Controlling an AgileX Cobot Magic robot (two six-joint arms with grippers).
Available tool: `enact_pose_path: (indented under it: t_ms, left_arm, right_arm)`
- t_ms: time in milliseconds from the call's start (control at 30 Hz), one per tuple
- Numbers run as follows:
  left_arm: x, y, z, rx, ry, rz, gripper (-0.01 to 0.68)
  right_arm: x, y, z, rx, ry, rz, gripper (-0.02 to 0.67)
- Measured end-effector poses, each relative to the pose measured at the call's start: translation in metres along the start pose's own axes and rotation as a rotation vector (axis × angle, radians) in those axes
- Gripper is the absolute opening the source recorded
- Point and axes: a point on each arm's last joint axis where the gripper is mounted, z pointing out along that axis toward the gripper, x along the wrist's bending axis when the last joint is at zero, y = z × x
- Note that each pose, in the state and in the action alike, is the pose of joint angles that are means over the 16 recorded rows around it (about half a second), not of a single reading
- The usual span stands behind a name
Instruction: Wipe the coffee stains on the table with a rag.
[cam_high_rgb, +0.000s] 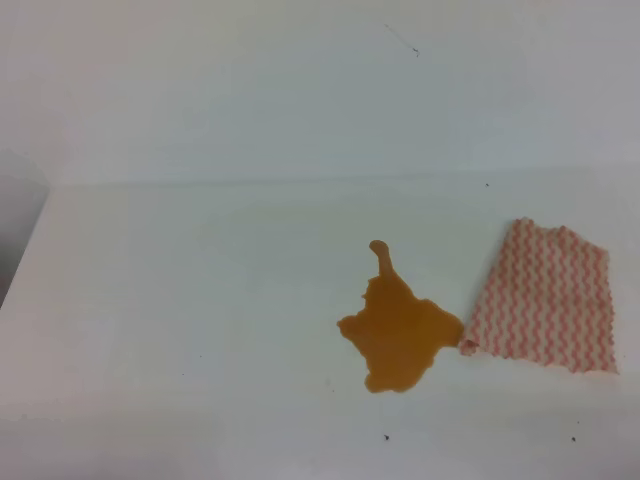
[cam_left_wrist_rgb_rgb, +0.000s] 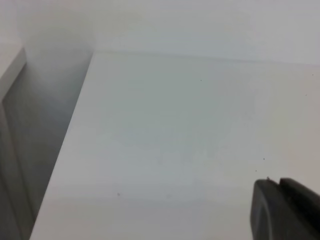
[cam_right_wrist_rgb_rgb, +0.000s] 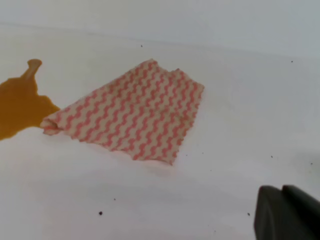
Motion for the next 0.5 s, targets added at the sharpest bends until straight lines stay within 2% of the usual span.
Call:
enact_pose_path:
  t_ms: [500]
  left_arm:
    - [0.0,-0.0002,0.0003,0.005,0.0,0.0,-0.003]
  right_arm:
    - [0.0,0.0,0.0,0.0,0.0,0.0,-0.002]
